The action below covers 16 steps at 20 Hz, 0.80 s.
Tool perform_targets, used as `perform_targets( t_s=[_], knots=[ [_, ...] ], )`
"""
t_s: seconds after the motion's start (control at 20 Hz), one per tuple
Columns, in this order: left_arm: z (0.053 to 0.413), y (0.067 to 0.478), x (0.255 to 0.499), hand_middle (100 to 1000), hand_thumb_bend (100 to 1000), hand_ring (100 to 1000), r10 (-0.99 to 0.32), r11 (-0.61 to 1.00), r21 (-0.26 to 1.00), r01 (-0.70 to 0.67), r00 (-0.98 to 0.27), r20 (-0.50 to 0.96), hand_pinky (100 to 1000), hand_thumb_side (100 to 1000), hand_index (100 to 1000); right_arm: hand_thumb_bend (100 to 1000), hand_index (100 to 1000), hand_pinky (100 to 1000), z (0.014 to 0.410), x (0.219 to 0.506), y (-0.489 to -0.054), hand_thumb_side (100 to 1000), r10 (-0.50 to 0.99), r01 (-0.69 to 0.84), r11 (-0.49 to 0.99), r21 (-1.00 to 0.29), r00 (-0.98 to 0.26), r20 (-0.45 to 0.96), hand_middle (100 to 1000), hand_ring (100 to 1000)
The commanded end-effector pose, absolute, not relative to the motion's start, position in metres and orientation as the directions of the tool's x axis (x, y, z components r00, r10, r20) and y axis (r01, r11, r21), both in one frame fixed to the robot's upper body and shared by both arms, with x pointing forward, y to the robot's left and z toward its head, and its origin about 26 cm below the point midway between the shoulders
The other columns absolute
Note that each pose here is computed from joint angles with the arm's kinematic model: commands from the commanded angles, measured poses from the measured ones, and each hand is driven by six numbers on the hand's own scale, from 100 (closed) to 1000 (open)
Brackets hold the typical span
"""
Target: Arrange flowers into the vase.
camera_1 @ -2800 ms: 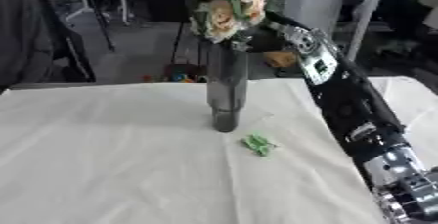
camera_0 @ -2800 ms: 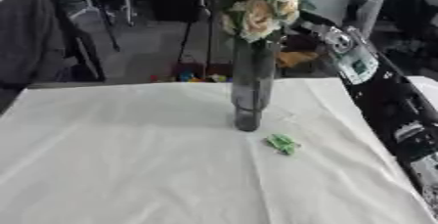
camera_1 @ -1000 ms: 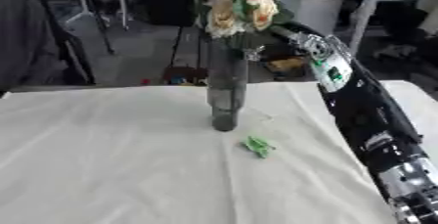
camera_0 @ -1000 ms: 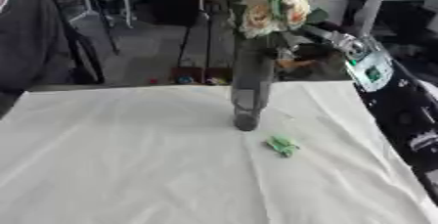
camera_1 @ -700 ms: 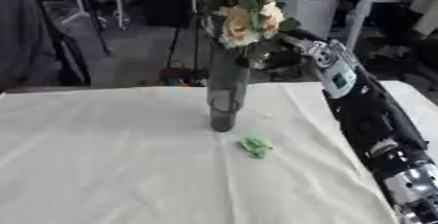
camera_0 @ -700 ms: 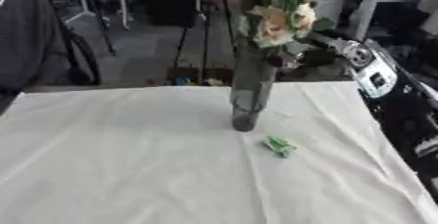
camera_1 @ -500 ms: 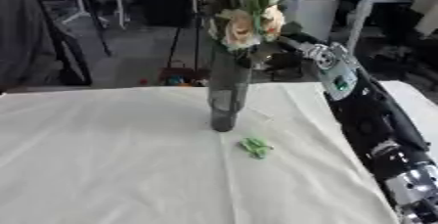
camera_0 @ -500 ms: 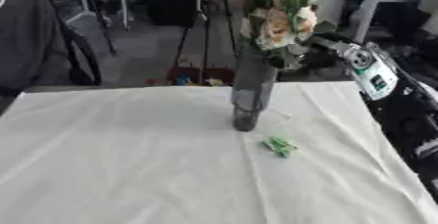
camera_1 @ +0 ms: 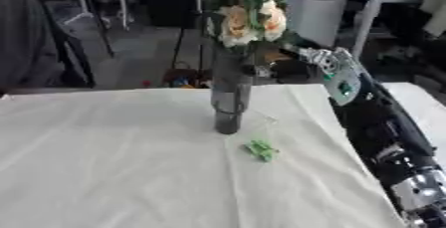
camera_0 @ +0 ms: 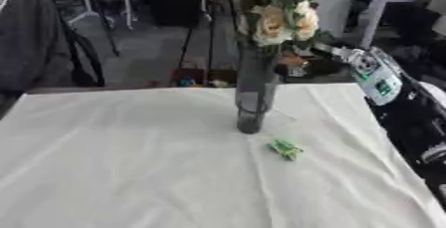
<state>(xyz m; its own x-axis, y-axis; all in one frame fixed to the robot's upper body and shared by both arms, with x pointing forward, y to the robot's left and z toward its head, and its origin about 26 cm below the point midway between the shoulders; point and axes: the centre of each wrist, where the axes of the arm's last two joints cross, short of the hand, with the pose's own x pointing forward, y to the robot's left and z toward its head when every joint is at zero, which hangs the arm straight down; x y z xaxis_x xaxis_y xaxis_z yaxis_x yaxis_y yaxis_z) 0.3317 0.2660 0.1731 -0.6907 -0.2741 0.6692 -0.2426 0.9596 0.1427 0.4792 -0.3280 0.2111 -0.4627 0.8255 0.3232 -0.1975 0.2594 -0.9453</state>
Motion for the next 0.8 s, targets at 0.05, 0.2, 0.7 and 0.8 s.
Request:
perform_targets(
  t_s=[0.05, 0.2, 0.7, 0.8],
  knots=[
    [0.1804, 0.2701, 0.3315, 693, 604, 658, -0.289, 0.956, 0.154, -0.251, -0.703, 0.649, 756, 864, 796, 640, 994, 1000, 0.2265, 0.4801, -0.3282, 798, 0.837, -0.161, 0.234, -0.959, -0.468, 0.283, 1000, 1000],
    [0.1803, 0.2696, 0.3316, 693, 605, 658, -0.287, 0.956, 0.153, -0.249, -0.704, 0.65, 756, 866, 796, 642, 996, 1000, 0.2283, 0.4807, -0.3256, 795, 0.846, -0.135, 0.231, -0.963, -0.462, 0.268, 1000, 1000],
    [0.1799, 0.269, 0.3317, 693, 604, 658, -0.285, 0.957, 0.153, -0.246, -0.704, 0.651, 756, 864, 796, 627, 994, 1000, 0.2242, 0.4834, -0.3193, 788, 0.887, -0.034, 0.238, -0.971, -0.399, 0.232, 1000, 1000],
    [0.1801, 0.2689, 0.3317, 692, 604, 658, -0.284, 0.957, 0.153, -0.245, -0.705, 0.65, 755, 864, 796, 622, 993, 1000, 0.2219, 0.4839, -0.3192, 792, 0.893, -0.032, 0.236, -0.971, -0.386, 0.23, 1000, 1000]
  ],
)
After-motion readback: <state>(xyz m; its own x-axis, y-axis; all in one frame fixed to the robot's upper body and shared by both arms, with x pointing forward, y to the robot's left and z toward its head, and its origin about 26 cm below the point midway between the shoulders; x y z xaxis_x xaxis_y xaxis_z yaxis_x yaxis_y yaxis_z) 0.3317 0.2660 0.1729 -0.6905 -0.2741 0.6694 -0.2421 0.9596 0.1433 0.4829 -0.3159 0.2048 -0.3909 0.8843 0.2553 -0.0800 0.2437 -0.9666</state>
